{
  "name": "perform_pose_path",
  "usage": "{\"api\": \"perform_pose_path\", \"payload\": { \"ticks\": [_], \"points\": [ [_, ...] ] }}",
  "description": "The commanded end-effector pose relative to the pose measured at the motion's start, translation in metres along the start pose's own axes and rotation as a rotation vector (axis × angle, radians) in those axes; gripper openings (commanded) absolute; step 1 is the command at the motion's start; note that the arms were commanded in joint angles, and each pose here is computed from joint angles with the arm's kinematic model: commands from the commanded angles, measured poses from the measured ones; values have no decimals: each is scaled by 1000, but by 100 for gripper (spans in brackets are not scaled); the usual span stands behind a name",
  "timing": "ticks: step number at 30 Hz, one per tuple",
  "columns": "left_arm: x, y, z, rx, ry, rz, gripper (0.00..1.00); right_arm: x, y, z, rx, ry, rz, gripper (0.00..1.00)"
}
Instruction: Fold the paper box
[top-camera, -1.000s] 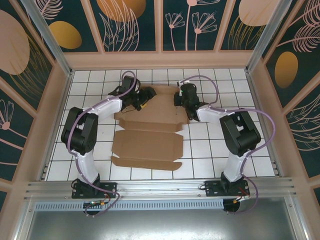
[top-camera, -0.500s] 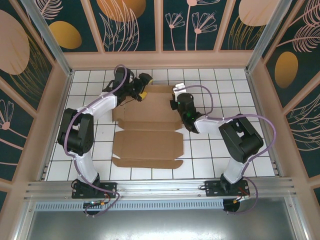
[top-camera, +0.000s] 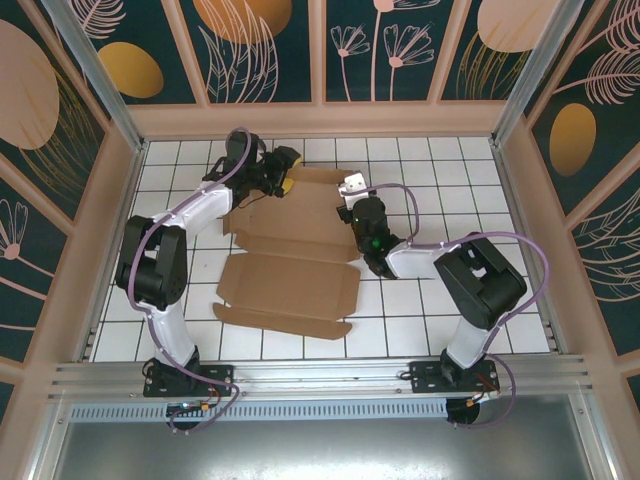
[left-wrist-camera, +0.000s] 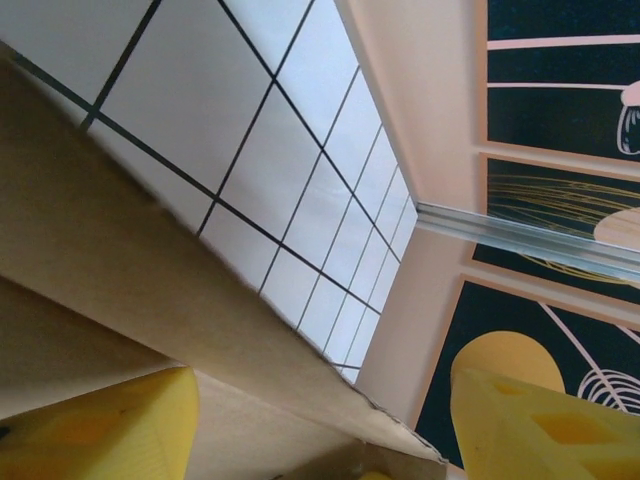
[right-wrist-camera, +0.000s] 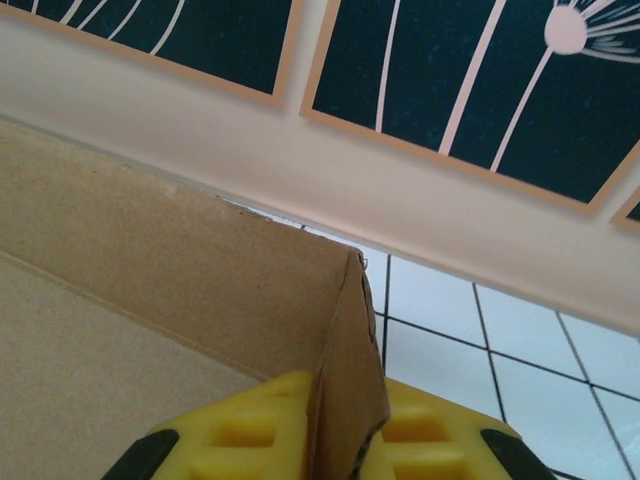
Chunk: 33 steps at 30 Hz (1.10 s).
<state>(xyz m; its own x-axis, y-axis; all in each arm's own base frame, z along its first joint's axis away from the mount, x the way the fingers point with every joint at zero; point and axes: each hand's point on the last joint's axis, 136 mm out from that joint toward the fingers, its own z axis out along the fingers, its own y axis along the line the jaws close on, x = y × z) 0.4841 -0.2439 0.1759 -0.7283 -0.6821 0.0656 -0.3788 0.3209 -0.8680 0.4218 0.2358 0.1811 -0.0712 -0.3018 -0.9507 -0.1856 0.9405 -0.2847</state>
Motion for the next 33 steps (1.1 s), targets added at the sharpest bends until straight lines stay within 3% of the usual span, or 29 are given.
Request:
{"api": "perform_pose_path", "payload": {
  "ticks": [1, 6, 14, 18, 20, 22, 24, 29, 33],
  "points": [
    [-6, 10, 5, -42, 22, -43, 70, -29, -13, -11, 79, -113, -17, 17],
    [-5, 7, 3, -55, 40, -26, 65, -30, -10, -17, 98, -142, -68, 19],
    [-4, 10, 5, -58, 50, -13, 37, -34, -8, -21, 127, -173, -97, 21],
    [-3, 8, 5, -49, 49, -6, 29, -33, -9, -22, 133, -177, -120, 21],
    [-2, 2, 3, -36, 59, 5, 39, -34, -9, -23, 138, -187, -135, 21],
    [-3, -2, -1, -50, 55, 9, 60, -35, -11, -25, 156, -197, -158, 21],
    [-8, -5, -12, -78, 21, 9, 75, -37, -14, -27, 174, -215, -183, 21],
    [-10, -7, -29, -99, -18, -9, 82, -45, -13, -32, 193, -263, -233, 21],
    [-14, 6, -19, -182, -2, -33, 82, -54, -4, -39, 202, -319, -293, 22]
  ]
}}
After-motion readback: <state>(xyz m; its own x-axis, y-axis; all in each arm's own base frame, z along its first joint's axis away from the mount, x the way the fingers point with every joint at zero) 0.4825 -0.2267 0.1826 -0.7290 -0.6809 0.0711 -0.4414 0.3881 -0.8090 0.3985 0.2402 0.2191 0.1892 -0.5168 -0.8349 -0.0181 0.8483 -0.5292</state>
